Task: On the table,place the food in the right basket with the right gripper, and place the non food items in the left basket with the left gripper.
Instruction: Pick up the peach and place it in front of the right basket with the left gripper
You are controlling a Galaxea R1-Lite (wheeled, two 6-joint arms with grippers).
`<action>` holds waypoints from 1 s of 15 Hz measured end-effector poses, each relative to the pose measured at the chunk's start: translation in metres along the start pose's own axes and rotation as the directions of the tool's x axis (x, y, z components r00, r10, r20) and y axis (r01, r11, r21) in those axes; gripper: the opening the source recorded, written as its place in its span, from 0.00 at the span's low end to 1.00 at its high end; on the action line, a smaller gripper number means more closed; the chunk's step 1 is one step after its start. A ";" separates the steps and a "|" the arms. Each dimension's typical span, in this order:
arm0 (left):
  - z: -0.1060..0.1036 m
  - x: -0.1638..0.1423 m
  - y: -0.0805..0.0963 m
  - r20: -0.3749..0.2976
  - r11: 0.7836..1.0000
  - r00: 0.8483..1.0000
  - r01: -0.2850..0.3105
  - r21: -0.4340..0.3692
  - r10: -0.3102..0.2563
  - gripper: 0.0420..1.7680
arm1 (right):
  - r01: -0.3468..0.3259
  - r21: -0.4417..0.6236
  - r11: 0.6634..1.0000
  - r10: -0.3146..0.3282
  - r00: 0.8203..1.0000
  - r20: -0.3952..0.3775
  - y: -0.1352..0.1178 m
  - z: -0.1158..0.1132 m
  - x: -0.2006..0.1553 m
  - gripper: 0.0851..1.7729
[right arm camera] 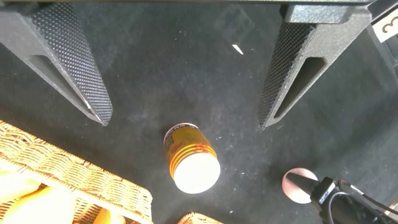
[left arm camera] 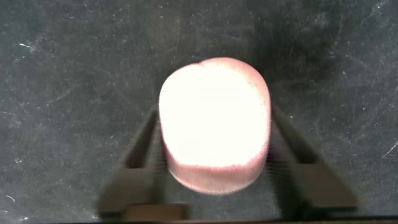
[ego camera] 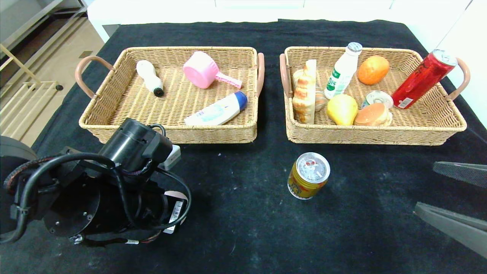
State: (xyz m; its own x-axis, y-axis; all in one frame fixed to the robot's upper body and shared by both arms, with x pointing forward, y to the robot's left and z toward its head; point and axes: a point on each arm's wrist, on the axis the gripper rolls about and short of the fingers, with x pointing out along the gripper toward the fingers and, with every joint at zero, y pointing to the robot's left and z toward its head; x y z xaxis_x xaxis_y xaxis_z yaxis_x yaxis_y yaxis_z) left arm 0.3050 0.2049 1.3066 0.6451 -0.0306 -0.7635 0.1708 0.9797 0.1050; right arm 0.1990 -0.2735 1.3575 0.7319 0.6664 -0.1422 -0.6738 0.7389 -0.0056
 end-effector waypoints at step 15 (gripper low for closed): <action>0.002 -0.005 -0.004 0.016 1.000 1.000 0.012 0.019 -0.012 0.07 | -0.002 0.000 1.000 0.002 1.000 -0.003 0.000 -0.001 0.000 0.96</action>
State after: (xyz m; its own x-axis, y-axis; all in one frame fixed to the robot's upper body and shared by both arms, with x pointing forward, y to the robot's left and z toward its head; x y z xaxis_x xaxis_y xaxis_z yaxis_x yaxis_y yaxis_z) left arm 0.3025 0.2009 1.3108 0.6545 -0.0458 -0.7546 0.1923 0.9754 0.1076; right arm 0.1989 -0.2734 1.3566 0.7302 0.6676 -0.1454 -0.6753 0.7376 -0.0048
